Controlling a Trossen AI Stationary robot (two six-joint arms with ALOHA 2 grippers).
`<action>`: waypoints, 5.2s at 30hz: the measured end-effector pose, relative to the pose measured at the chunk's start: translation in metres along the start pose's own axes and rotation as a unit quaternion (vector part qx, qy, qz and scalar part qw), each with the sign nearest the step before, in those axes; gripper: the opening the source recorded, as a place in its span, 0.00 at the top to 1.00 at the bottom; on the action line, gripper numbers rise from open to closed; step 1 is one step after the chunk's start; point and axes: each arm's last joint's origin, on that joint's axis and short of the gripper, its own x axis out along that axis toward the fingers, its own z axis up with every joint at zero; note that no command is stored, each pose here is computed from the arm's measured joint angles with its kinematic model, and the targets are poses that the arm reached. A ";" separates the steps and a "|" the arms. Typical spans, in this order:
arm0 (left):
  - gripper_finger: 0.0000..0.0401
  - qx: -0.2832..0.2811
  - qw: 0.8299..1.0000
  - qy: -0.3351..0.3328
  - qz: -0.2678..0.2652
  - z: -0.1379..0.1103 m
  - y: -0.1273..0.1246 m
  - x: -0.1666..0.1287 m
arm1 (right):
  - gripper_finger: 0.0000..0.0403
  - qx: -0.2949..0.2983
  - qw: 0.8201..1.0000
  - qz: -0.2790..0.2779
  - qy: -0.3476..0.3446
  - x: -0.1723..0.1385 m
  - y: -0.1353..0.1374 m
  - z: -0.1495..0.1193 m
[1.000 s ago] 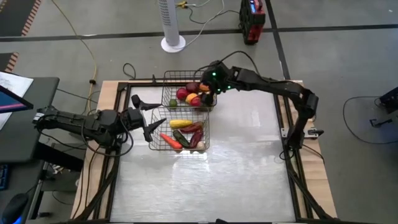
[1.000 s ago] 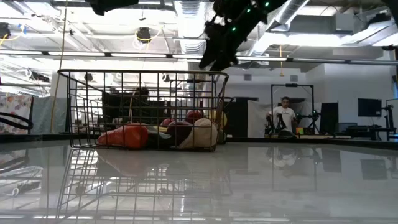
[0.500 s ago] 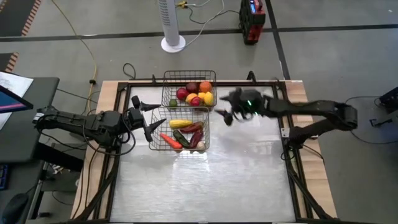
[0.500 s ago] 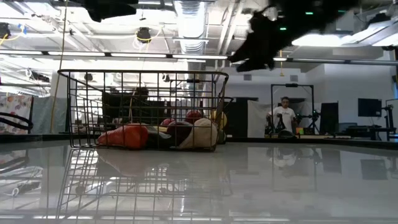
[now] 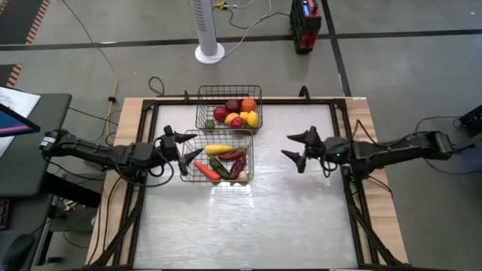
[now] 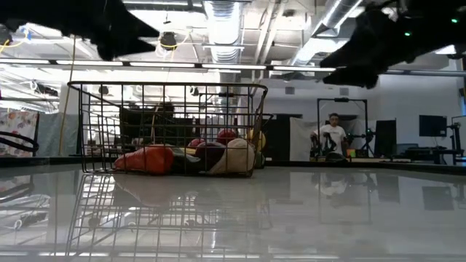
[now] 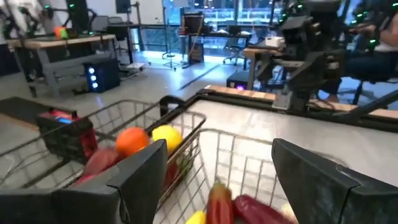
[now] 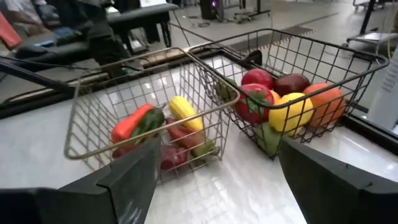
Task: Sort produce into baskets
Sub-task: Return to Home Position
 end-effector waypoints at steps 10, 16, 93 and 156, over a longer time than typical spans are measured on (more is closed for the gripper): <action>0.30 -0.028 0.999 -0.022 0.010 -0.006 0.017 -0.023 | 0.13 0.014 1.000 0.008 -0.022 -0.024 -0.017 -0.039; 0.30 -0.019 1.000 -0.010 0.011 -0.008 0.023 -0.033 | 0.13 0.012 0.999 0.014 -0.039 -0.031 -0.026 -0.050; 0.30 -0.027 0.999 -0.008 -0.036 -0.068 0.038 -0.054 | 0.22 0.042 0.998 -0.011 -0.051 -0.041 -0.047 -0.068; 0.30 -0.027 0.999 -0.007 -0.036 -0.069 0.038 -0.054 | 0.22 0.041 0.998 -0.011 -0.051 -0.041 -0.047 -0.068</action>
